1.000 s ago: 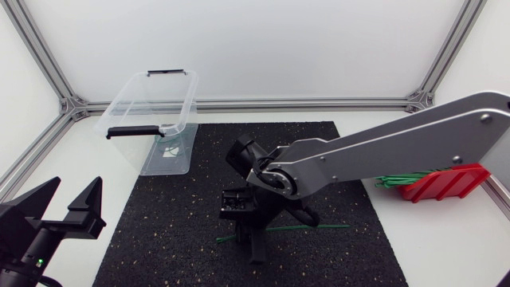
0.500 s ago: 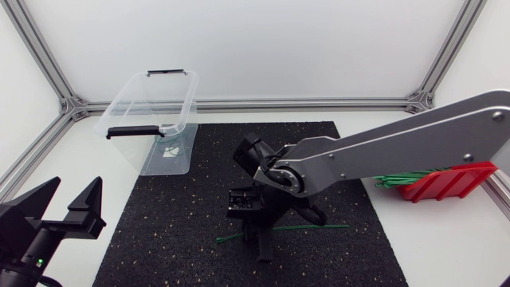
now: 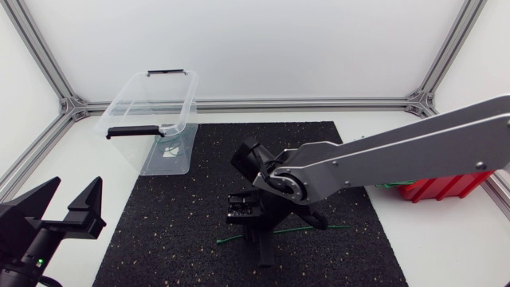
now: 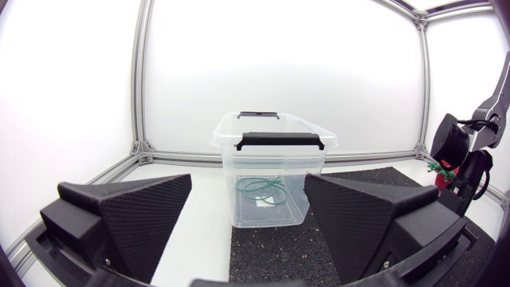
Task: Take a green cable tie from the red box, thread the tail through the head to close it, then place it in the transparent bin on the left.
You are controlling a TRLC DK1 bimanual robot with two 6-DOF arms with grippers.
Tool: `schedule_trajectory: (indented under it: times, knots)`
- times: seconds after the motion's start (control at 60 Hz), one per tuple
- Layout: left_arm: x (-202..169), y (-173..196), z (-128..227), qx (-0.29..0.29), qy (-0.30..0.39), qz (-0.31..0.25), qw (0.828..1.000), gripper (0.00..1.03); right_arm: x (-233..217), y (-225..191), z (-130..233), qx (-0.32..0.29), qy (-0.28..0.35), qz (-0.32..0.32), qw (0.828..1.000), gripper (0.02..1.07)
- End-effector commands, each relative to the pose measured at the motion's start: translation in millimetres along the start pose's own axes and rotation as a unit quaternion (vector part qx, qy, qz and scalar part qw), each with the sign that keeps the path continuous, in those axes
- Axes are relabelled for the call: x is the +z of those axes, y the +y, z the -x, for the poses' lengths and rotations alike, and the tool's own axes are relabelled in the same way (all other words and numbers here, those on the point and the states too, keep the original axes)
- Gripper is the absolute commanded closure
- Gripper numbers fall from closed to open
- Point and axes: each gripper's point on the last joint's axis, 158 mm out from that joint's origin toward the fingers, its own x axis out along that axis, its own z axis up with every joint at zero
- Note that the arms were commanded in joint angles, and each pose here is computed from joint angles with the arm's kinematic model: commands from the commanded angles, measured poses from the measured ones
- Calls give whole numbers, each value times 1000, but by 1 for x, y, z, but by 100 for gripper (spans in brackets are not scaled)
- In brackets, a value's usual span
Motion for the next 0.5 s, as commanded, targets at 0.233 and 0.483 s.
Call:
schedule_trajectory:
  times: [0.233,0.483]
  knots:
    - [-23,0,-2,-1,27,11,1000,4,-2,2,31,-1,-9,-7,1000,101]
    - [-20,-3,-2,-6,21,15,1000,4,13,-20,78,-5,-69,-43,997,101]
